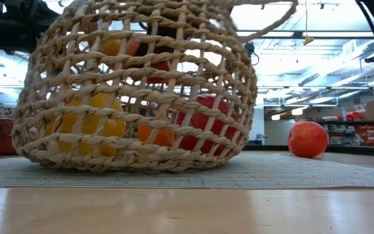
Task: Build produce basket
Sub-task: Put the red mango into the brown woven basket, then put the red apple into the brown woven basket
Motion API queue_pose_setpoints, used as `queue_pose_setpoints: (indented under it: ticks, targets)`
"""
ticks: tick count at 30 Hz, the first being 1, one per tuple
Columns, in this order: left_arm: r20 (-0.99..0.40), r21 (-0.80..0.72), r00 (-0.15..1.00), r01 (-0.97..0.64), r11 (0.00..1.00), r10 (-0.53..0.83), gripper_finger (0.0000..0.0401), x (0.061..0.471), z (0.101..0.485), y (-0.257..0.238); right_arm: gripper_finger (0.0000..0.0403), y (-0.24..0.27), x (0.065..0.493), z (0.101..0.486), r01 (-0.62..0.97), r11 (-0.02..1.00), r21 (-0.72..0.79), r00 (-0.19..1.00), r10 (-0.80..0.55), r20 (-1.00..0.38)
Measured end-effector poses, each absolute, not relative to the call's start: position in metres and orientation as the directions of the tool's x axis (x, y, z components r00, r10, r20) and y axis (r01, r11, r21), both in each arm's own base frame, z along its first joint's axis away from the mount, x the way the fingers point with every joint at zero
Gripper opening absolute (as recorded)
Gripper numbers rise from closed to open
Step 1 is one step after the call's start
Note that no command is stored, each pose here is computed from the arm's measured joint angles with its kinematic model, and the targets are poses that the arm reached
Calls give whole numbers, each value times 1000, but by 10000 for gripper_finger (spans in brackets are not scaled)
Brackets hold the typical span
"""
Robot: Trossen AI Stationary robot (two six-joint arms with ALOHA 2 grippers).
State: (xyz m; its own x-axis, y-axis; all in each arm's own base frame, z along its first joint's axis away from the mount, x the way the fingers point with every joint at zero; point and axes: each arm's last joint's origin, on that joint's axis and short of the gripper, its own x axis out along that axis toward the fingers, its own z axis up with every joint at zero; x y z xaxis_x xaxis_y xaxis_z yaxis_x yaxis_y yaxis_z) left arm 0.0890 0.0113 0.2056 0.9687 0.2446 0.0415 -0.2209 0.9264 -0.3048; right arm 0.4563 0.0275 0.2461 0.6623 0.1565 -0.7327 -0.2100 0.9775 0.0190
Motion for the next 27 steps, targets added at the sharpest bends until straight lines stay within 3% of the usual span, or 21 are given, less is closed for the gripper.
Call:
queue_pose_setpoints:
  ticks: [3,16,27]
  targets:
    - [43,-305,969,-220,927,244,389,89,206,11,282,30,455,242,-271,962,45,648,216,-731]
    - [44,-305,969,-220,927,245,389,89,206,11,284,27,454,239,-279,960,34,640,212,-738]
    - [44,-305,969,-220,927,245,389,89,206,11,347,25,452,243,-234,972,-19,651,142,-746]
